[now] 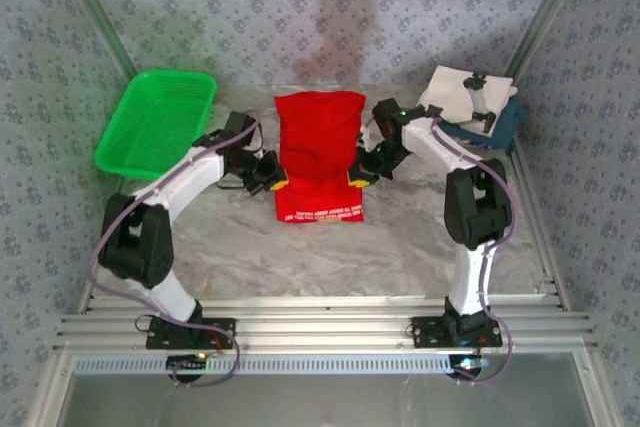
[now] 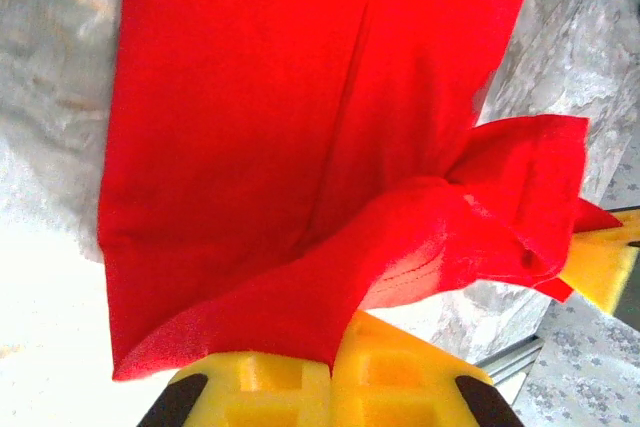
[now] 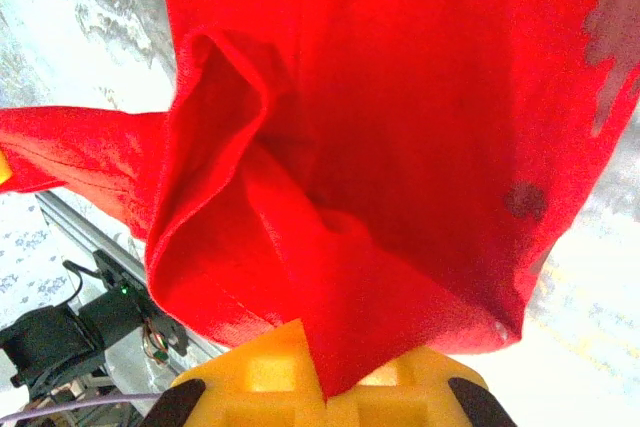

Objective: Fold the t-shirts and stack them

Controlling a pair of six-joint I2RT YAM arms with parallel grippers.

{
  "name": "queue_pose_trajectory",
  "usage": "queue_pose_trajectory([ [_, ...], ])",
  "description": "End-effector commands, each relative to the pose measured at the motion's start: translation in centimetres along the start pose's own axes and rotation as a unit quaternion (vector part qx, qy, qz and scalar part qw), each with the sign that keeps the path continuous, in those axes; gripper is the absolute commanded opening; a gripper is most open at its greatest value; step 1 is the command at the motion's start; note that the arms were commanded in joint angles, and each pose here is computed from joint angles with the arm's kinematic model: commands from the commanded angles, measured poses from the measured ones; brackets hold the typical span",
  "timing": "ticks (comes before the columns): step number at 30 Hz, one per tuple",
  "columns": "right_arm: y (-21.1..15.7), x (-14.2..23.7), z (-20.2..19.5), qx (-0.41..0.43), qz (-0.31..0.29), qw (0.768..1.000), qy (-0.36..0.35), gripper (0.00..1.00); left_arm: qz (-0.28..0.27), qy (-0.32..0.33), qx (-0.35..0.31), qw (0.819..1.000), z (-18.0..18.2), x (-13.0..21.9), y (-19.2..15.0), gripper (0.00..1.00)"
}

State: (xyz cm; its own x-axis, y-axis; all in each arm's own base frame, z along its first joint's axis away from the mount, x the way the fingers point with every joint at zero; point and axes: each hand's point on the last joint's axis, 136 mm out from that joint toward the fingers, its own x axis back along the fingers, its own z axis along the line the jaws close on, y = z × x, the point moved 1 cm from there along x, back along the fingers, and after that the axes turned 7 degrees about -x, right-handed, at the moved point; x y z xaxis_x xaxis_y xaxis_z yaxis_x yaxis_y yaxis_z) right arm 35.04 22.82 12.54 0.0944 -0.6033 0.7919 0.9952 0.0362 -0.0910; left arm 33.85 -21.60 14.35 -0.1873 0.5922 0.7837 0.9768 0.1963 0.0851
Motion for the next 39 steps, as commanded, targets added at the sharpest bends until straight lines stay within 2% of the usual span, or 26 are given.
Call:
queue_pose_trajectory([
  [1,0.2,0.3,-0.5,0.004,0.024,1.0,-0.013,0.0,0.008,-0.016,-0.036,0.999,-1.3,0.1,1.4,0.0],
  [9,2.7,0.7,-1.5,-0.002,0.012,1.0,-0.012,0.0,0.013,-0.03,-0.05,0.998,-1.9,-1.5,4.8,0.0],
  [12,3.4,0.7,-1.6,0.001,0.008,1.0,-0.01,0.0,0.027,-0.019,-0.045,0.998,-1.2,-2.1,5.0,0.0],
  [25,6.6,-1.1,-3.1,-0.008,0.015,1.0,0.013,0.0,0.026,-0.025,-0.043,0.998,-0.8,-4.0,8.0,0.02],
  [27,7.2,-1.3,-3.6,-0.012,0.012,1.0,0.018,0.03,0.026,-0.024,-0.041,0.999,-0.6,-4.7,8.5,0.09],
  [30,8.5,-1.5,-5.0,-0.021,0.002,1.0,0.01,0.19,0.022,-0.02,-0.037,0.999,-0.2,-5.8,9.5,0.35],
  [32,9.5,-0.9,-5.8,-0.027,-0.012,1.0,0.002,0.29,0.011,-0.028,-0.032,0.999,-0.7,-5.7,10.5,0.46],
  [34,10.2,0.3,-6.2,-0.027,-0.033,0.999,-0.011,0.39,-0.013,-0.046,-0.042,0.998,-2.4,-4.6,11.7,0.53],
  [39,10.9,5.0,-5.8,-0.024,-0.103,0.994,-0.025,0.46,-0.058,-0.061,-0.065,0.994,-5.6,-0.3,12.6,0.61],
])
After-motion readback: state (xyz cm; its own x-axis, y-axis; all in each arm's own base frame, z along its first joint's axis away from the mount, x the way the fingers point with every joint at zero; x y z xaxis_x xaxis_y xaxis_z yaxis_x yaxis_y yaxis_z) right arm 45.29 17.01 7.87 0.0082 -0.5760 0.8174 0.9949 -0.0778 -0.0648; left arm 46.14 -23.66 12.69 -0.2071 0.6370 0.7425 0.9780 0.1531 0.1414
